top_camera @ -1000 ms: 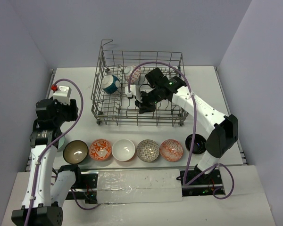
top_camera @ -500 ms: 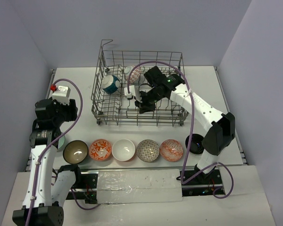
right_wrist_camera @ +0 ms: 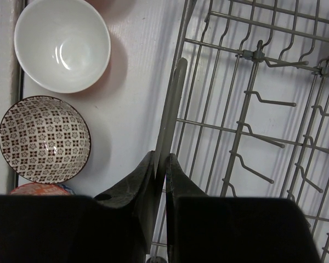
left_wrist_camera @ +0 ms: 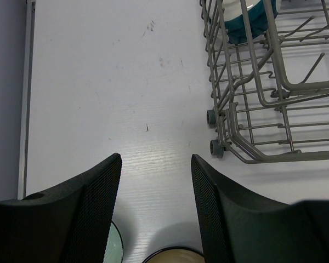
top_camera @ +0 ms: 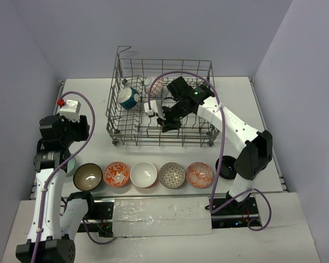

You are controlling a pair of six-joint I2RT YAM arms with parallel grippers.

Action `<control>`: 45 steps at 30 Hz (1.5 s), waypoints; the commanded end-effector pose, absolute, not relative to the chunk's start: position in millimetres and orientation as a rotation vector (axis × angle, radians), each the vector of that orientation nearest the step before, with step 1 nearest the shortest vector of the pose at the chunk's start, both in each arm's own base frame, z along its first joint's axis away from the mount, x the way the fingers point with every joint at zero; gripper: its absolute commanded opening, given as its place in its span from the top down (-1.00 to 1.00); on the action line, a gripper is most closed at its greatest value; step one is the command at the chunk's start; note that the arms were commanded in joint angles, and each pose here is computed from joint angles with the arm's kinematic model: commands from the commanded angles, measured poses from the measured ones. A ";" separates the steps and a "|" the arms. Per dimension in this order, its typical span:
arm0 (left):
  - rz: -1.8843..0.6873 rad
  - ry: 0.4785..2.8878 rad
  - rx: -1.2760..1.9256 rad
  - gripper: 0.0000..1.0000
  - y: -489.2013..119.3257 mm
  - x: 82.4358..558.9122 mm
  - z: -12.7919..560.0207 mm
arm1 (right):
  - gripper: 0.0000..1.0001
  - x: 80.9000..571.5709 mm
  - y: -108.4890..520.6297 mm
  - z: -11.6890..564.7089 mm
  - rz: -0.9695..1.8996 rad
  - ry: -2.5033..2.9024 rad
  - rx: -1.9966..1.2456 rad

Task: Load the bowls into the dish rack
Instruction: Move the dish rack to the center of the board.

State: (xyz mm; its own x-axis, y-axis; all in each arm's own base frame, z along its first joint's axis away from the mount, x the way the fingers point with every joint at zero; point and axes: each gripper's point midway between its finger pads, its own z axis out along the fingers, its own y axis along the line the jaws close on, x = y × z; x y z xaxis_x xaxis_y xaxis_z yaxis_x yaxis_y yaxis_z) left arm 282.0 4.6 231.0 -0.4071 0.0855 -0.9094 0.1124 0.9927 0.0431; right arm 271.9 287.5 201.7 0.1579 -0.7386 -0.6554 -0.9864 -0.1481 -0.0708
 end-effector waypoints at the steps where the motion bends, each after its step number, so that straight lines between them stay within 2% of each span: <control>1: -0.058 1.956 0.126 -0.20 2.2 283.5 238.5 | 1.00 245.0 252.9 154.4 0.680 1.799 -2.155; 15: -0.060 1.972 0.114 -0.19 4.6 285.7 237.9 | 1.00 252.4 248.2 151.4 0.622 1.766 -2.210; 45: -0.071 1.964 0.109 -0.19 5.3 284.6 237.8 | 1.00 233.4 229.2 150.7 0.602 1.791 -2.206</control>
State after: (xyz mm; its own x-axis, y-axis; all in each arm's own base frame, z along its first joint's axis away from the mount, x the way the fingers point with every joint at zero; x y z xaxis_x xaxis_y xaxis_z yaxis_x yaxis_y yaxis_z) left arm 283.3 8.5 227.3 -0.4207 0.0673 -0.9047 0.1053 0.9941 0.0250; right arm 276.5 278.7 200.9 0.2568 -0.7399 -0.6218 -0.9664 -0.1908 -0.1721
